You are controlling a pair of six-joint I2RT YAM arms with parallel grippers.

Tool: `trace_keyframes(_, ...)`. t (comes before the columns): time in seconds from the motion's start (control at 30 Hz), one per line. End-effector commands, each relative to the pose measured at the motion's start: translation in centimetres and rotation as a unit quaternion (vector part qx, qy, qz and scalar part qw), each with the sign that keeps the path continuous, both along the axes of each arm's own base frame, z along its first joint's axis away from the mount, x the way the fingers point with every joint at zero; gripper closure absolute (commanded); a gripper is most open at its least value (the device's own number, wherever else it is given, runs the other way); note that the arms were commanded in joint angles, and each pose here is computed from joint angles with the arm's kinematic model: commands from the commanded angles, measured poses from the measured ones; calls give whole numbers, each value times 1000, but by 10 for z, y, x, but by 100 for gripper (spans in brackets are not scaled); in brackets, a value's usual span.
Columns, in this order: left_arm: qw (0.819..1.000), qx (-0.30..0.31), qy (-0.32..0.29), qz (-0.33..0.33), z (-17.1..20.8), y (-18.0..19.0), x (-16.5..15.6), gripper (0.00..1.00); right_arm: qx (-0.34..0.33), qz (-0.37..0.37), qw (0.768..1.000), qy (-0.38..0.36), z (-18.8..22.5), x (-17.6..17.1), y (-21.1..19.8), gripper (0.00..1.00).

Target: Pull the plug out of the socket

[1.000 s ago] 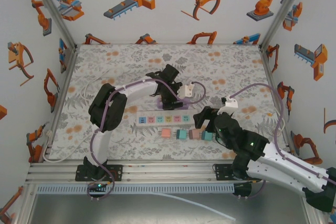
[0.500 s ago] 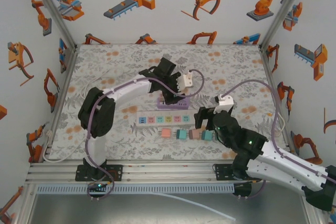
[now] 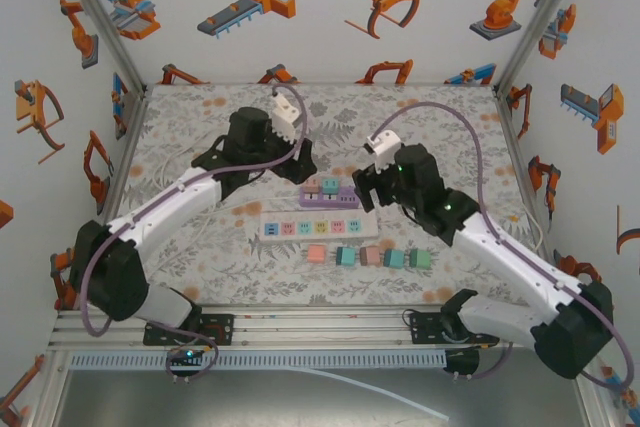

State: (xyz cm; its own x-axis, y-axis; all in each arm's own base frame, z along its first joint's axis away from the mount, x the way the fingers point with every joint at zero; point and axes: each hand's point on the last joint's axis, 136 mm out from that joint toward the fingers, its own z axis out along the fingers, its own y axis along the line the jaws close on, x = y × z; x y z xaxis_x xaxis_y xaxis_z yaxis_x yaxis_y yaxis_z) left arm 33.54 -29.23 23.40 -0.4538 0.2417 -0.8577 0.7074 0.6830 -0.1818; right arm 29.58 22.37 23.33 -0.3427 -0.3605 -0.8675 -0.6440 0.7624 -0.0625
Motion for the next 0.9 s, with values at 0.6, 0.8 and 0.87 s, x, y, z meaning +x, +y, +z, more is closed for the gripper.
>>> trace_keyframes(0.6,965,-27,157,210,-81,69,14,31,-118,414,895,-115,-56,13,89,41)
trace_keyframes(0.8,965,15,163,204,-107,67,26,32,-107,429,893,-82,-81,22,97,45)
trace_keyframes(0.87,965,21,165,201,-115,65,29,32,-108,430,893,-72,-90,26,99,46)
